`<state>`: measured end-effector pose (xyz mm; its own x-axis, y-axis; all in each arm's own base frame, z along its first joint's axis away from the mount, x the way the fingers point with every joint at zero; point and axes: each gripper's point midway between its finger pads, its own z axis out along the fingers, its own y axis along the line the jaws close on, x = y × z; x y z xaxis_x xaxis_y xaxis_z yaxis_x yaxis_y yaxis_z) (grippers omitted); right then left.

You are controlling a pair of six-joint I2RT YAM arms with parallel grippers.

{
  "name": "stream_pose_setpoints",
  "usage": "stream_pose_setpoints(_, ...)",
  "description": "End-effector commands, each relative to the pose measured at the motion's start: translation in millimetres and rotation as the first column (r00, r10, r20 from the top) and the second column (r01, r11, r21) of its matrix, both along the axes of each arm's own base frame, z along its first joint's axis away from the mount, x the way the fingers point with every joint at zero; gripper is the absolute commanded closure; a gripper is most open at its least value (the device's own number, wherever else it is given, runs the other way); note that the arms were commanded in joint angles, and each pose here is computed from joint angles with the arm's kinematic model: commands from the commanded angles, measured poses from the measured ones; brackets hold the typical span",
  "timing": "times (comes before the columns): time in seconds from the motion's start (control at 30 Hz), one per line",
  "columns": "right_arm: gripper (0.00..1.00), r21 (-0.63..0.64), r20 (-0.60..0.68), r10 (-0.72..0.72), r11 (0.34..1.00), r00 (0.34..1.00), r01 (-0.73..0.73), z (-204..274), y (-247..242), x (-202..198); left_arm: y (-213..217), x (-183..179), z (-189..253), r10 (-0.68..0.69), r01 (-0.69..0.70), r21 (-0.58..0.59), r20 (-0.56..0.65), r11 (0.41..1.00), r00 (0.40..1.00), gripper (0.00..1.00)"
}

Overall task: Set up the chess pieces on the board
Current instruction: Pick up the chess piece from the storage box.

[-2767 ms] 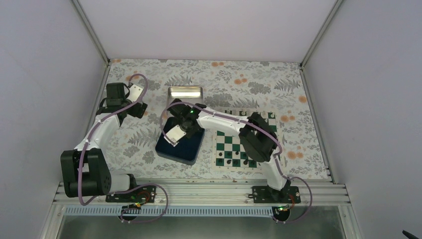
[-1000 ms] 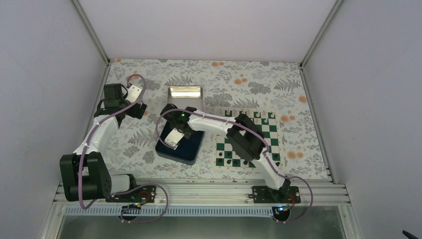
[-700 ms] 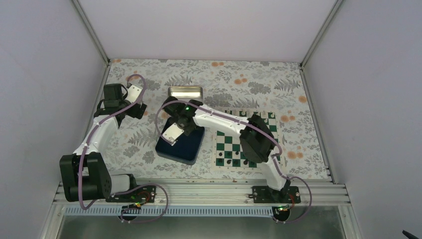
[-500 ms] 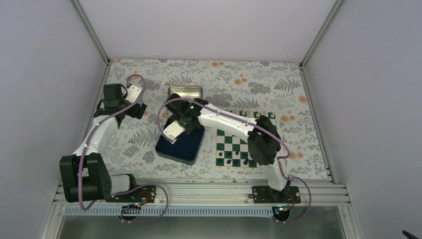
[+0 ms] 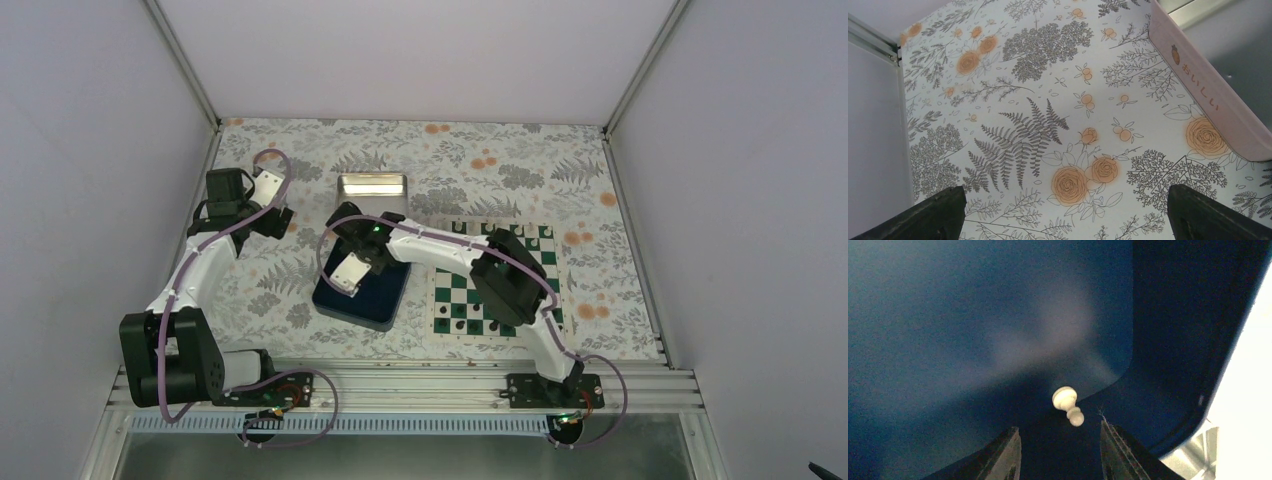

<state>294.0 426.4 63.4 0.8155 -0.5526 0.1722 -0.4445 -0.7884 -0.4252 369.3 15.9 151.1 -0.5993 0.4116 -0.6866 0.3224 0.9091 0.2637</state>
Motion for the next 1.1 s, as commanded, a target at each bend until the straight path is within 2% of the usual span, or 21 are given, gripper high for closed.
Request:
stream_pose_setpoints(0.0,0.58,-0.033,0.082,0.053,0.998,0.995,-0.051,-5.6,11.8,16.2,0.6,-0.6,3.7,0.003,-0.002,-0.012,0.024,1.0,1.0,0.01)
stream_pose_setpoints(0.23,0.59,-0.098,0.094,0.07,0.993,0.993,-0.061,-29.5,6.2,20.4,-0.8,-0.8,2.7,-0.006,0.007,-0.032,0.018,0.999,1.0,0.01)
stream_pose_setpoints(0.53,0.62,-0.138,0.176,0.093,0.988,0.98,-0.069,-39.8,1.4,35.0,1.0,0.3,2.5,0.0,0.001,-0.037,0.016,0.999,1.0,0.01)
stream_pose_setpoints(0.7,0.72,-0.168,0.217,0.107,0.983,0.97,-0.071,-47.2,-0.1,44.1,1.3,0.2,1.3,-0.002,0.002,-0.042,0.014,0.999,1.0,0.0)
stream_pose_setpoints(0.9,0.74,-0.19,0.248,0.129,0.978,0.96,-0.083,-52.7,-2.2,50.3,0.9,0.2,0.4,-0.006,0.007,-0.047,0.013,0.999,1.0,0.01)
stream_pose_setpoints(1.07,0.86,-0.199,0.249,0.119,0.978,0.961,-0.07,-51.9,-2.2,52.4,1.2,0.0,-1.1,-0.007,0.007,-0.051,0.008,0.999,1.0,0.01)
